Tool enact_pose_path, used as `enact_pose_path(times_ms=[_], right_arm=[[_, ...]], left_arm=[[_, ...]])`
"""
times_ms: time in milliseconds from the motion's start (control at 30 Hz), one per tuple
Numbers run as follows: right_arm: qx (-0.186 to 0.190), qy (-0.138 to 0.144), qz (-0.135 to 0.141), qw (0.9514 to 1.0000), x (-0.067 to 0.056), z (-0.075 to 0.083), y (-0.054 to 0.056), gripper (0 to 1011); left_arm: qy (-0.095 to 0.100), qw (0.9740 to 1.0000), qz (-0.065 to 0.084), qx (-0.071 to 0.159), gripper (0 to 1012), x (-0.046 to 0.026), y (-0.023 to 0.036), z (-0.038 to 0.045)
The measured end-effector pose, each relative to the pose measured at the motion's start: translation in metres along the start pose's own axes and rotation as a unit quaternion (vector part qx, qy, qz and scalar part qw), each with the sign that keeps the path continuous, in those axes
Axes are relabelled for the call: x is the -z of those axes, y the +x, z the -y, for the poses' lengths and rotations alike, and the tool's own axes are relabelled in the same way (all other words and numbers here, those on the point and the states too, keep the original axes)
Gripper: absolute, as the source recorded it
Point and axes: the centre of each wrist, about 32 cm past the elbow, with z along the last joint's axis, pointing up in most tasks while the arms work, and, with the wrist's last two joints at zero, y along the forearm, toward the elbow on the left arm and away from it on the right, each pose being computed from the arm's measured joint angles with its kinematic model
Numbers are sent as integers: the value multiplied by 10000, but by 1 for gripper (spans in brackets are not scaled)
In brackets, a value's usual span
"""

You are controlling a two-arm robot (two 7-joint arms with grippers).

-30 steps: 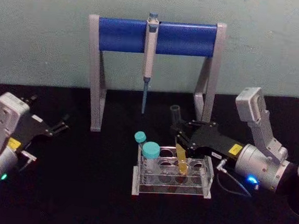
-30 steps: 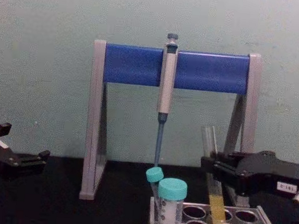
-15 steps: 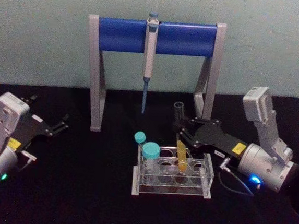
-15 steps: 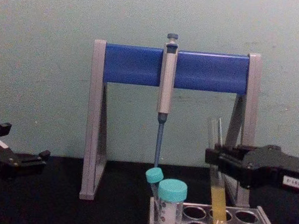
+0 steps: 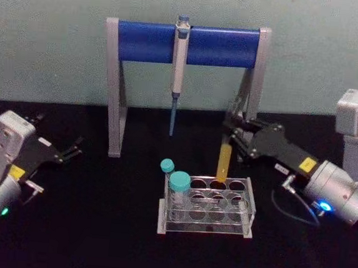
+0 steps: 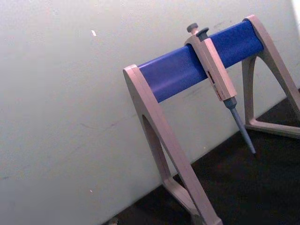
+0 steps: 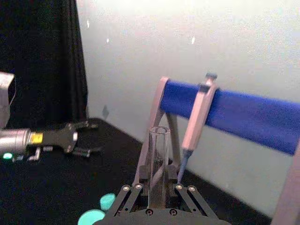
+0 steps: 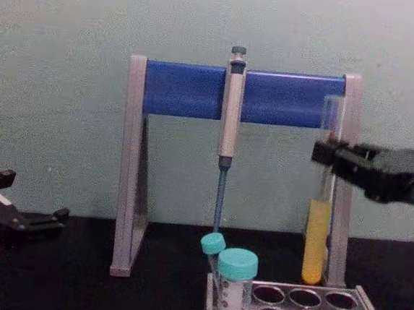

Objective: Pick up the test tube from the test tube rack, shake it, then place it back into the test tube rack.

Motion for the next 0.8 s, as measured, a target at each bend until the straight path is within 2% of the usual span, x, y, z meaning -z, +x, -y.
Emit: enact_pose_path(times_ms=[200,500,633,800], right_arm=[[334,273,96,9990,-95,74,7,228],[603,338,268,9972,-98,49,39,228],[527,343,253,9977,-72,-21,61,228],[177,350,136,9991,-49,-114,71,228]], left_arm=[[0,10000,0,0,1001,0,0,0],[0,10000,0,0,1001,0,0,0],[0,10000,0,0,1001,0,0,0],[1,10000,0,0,1001,0,0,0]])
